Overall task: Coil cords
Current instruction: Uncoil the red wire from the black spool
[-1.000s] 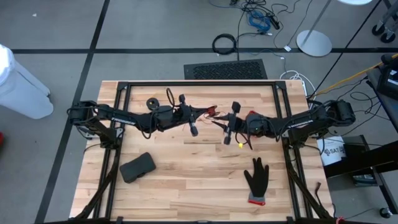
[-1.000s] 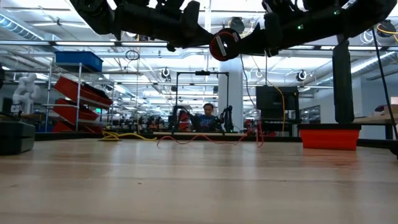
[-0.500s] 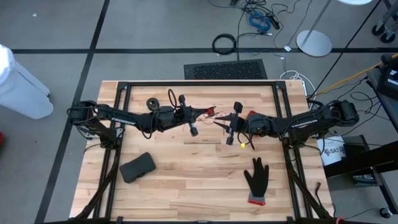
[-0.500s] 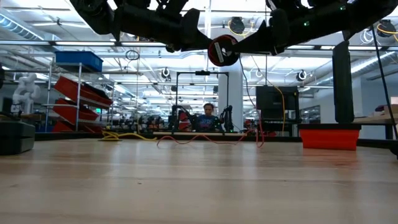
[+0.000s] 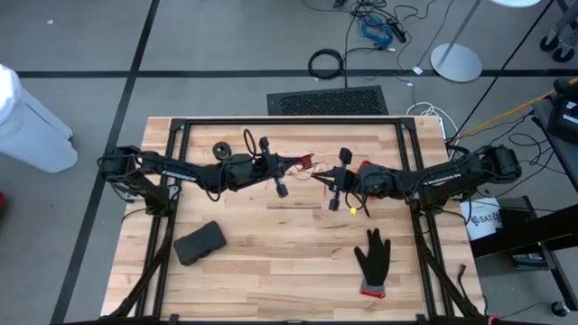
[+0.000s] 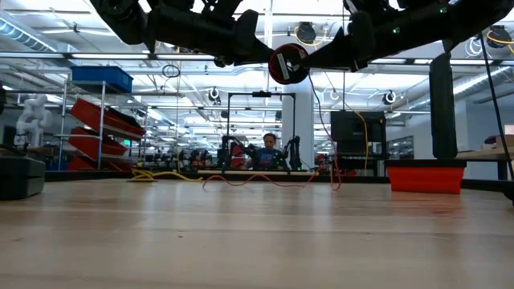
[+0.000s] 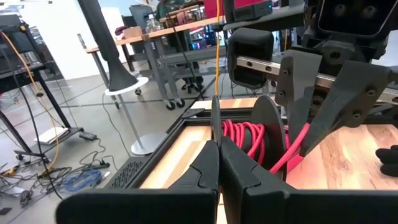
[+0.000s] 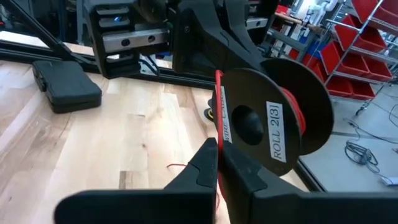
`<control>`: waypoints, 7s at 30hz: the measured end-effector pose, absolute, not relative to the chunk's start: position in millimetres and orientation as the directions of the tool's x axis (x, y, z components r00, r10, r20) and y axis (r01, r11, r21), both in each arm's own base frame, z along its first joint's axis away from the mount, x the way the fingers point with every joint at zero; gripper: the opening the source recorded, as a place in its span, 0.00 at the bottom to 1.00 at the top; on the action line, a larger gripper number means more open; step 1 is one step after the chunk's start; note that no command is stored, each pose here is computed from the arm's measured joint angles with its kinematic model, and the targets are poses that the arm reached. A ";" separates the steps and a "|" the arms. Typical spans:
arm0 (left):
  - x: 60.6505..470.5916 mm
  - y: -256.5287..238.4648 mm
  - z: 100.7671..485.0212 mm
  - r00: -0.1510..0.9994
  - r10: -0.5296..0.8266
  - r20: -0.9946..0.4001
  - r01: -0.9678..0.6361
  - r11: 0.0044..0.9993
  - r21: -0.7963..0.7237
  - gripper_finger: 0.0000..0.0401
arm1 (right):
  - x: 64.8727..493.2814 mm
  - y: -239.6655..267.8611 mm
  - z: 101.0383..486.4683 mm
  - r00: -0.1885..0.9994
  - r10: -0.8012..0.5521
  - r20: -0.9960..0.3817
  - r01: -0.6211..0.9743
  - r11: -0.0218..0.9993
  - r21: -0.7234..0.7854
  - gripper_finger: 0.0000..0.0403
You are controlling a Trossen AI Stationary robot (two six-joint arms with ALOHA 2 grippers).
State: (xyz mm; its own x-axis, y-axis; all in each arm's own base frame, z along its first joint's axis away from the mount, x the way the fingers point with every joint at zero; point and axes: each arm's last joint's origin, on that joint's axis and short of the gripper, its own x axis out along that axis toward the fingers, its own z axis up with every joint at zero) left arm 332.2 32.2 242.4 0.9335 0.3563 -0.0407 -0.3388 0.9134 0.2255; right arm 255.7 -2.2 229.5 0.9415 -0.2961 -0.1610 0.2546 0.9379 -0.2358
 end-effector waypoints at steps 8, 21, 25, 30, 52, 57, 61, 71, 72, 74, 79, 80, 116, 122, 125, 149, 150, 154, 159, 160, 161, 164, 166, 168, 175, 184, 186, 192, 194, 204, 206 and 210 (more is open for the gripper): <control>331.5 33.2 255.7 0.921 0.379 0.094 -0.390 0.902 0.183 0.00 | 266.8 -1.5 222.5 0.969 -0.207 -0.136 0.181 0.967 -0.178 0.00; 326.4 33.3 250.3 0.918 0.396 -0.037 -0.374 0.892 0.254 0.00 | 257.4 -27.3 199.7 0.766 -0.546 -0.340 0.517 0.837 -0.180 0.00; 318.9 34.9 246.9 0.871 0.471 -0.139 -0.397 0.841 0.368 0.00 | 247.1 -29.6 212.1 0.721 -0.623 -0.305 0.593 0.781 -0.194 0.00; 310.9 38.8 244.0 0.823 0.521 -0.226 -0.392 0.810 0.436 0.00 | 239.7 -25.3 228.5 0.751 -0.613 -0.245 0.589 0.790 -0.170 0.00; 309.1 63.7 253.9 0.757 0.646 -0.099 -0.567 0.725 0.391 0.00 | 255.7 13.3 237.4 0.977 -0.175 -0.123 0.154 0.974 -0.164 0.00; 309.9 68.1 268.0 0.804 0.594 0.032 -0.586 0.781 0.215 0.00 | 265.7 13.2 218.3 0.963 -0.182 -0.198 0.152 0.975 -0.161 0.00; 311.3 68.3 271.8 0.886 0.457 0.071 -0.462 0.881 0.096 0.00 | 265.9 0.2 208.3 0.895 -0.369 -0.252 0.331 0.926 -0.179 0.00; 300.0 61.8 269.7 0.934 0.344 -0.101 -0.326 0.931 0.163 0.00 | 238.0 -28.6 211.5 0.625 -0.710 -0.323 0.613 0.703 -0.361 0.00; 298.5 61.5 271.1 0.933 0.344 -0.104 -0.324 0.930 0.174 0.00 | 234.1 -30.3 213.1 0.611 -0.719 -0.330 0.619 0.695 -0.367 0.00; 295.9 60.1 274.5 0.935 0.341 -0.100 -0.319 0.929 0.186 0.00 | 226.1 -33.2 214.4 0.592 -0.719 -0.364 0.619 0.695 -0.366 0.00; 292.7 57.6 280.7 0.940 0.332 -0.077 -0.311 0.928 0.207 0.00 | 210.2 -33.7 212.5 0.623 -0.596 -0.507 0.546 0.795 -0.265 0.04; 292.6 57.7 280.8 0.940 0.332 -0.076 -0.311 0.927 0.207 0.00 | 208.5 -32.8 212.2 0.633 -0.567 -0.527 0.529 0.814 -0.240 0.06; 294.6 46.3 277.8 0.967 0.232 -0.107 -0.212 0.963 0.169 0.00 | 284.9 -32.0 204.8 0.907 -0.415 -0.067 0.383 0.882 -0.275 0.40; 294.7 46.3 278.2 0.968 0.227 -0.103 -0.208 0.964 0.167 0.00 | 288.7 -36.6 201.3 0.921 -0.388 -0.040 0.365 0.894 -0.258 0.38; 294.7 46.3 278.2 0.969 0.227 -0.102 -0.208 0.964 0.165 0.00 | 289.1 -38.3 202.6 0.926 -0.376 -0.021 0.359 0.899 -0.249 0.35; 288.3 59.3 257.1 0.813 0.506 -0.288 -0.397 0.844 0.362 0.00 | 292.5 -30.4 218.6 0.906 -0.416 -0.076 0.391 0.893 -0.221 0.00; 288.5 59.8 256.2 0.802 0.522 -0.290 -0.408 0.833 0.373 0.00 | 293.9 -27.8 221.2 0.919 -0.389 -0.067 0.366 0.903 -0.225 0.00; 295.9 63.1 251.3 0.780 0.571 -0.254 -0.463 0.801 0.378 0.00 | 306.6 -20.5 231.9 0.970 -0.237 -0.060 0.221 0.954 -0.205 0.00; 308.9 66.2 251.2 0.796 0.591 -0.133 -0.541 0.792 0.281 0.00 | 327.8 -19.7 227.0 0.967 -0.171 -0.189 0.133 0.971 -0.199 0.00; 310.2 66.4 251.3 0.798 0.591 -0.119 -0.547 0.793 0.268 0.00 | 330.6 -19.9 224.7 0.961 -0.175 -0.216 0.132 0.971 -0.199 0.00; 310.9 66.4 252.2 0.800 0.591 -0.104 -0.553 0.793 0.256 0.00 | 332.2 -20.4 221.7 0.952 -0.189 -0.239 0.143 0.970 -0.196 0.00; 310.5 65.0 255.2 0.807 0.584 -0.087 -0.554 0.800 0.230 0.00 | 329.9 -23.8 212.1 0.898 -0.301 -0.321 0.238 0.946 -0.221 0.00; 308.2 62.1 258.2 0.813 0.574 -0.092 -0.544 0.807 0.230 0.00 | 325.9 -27.1 207.3 0.844 -0.387 -0.372 0.306 0.916 -0.258 0.00; 305.1 58.1 263.9 0.831 0.550 -0.085 -0.523 0.824 0.215 0.00 | 321.9 -31.0 204.5 0.791 -0.459 -0.404 0.364 0.884 -0.293 0.00; 295.2 41.3 268.7 0.878 0.448 -0.169 -0.418 0.889 0.186 0.00 | 309.3 -40.8 212.8 0.673 -0.626 -0.395 0.520 0.780 -0.349 0.00; 288.7 33.3 246.2 0.708 0.626 -0.327 -0.516 0.775 0.366 0.00 | 308.7 -1.3 249.9 0.879 -0.418 -0.229 0.338 0.885 -0.321 0.00; 288.3 34.0 246.7 0.692 0.650 -0.314 -0.541 0.755 0.371 0.00 | 309.9 12.5 252.6 0.925 -0.319 -0.208 0.246 0.917 -0.315 0.00; 292.2 34.5 258.5 0.721 0.661 -0.207 -0.602 0.745 0.287 0.00 | 314.2 34.1 244.7 0.954 -0.198 -0.227 0.136 0.955 -0.262 0.00; 294.2 34.0 264.8 0.751 0.642 -0.155 -0.608 0.764 0.216 0.00 | 316.4 36.8 238.6 0.949 -0.192 -0.249 0.128 0.959 -0.253 0.00; 299.6 23.0 270.9 0.905 0.410 -0.114 -0.409 0.912 0.032 0.00 | 311.5 10.5 211.0 0.779 -0.460 -0.425 0.347 0.882 -0.319 0.00; 299.5 19.9 268.4 0.908 0.394 -0.140 -0.390 0.919 0.057 0.00 | 308.9 2.9 208.0 0.729 -0.522 -0.442 0.394 0.849 -0.353 0.00; 295.7 17.0 259.1 0.862 0.449 -0.235 -0.417 0.892 0.174 0.00 | 302.5 -7.0 206.6 0.637 -0.628 -0.446 0.477 0.776 -0.412 0.00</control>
